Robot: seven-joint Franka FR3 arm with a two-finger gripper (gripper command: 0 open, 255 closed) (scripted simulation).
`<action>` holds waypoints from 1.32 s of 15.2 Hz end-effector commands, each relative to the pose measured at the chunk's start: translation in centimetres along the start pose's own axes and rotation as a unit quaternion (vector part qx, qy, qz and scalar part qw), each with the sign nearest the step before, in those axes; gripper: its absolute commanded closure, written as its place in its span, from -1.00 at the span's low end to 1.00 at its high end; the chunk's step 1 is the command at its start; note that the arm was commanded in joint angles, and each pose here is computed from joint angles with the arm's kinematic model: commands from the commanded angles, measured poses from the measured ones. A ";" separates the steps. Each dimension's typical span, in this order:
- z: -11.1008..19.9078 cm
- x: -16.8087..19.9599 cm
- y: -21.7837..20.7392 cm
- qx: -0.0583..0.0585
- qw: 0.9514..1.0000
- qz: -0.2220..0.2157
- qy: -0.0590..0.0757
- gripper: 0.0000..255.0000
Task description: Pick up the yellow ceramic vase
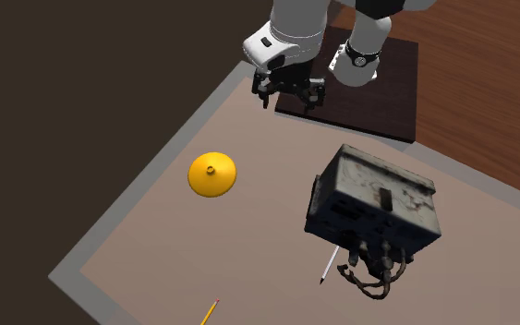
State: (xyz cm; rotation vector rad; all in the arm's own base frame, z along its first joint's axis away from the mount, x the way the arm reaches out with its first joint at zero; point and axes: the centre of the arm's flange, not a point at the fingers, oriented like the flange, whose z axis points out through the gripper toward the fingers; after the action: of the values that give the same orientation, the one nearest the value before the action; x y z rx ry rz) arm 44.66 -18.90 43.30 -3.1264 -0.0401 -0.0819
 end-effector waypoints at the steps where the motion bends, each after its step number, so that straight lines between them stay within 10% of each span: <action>1: 1.9 1.4 1.9 -0.003 1.000 0.002 -0.002 -1.00; 20: 17.9 11.1 18.3 -0.024 0.999 0.026 -0.027 -1.00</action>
State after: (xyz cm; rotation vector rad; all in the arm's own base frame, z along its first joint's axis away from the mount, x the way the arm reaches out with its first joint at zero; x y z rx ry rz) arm 56.40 -35.86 26.54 -3.1725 0.0409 -0.0014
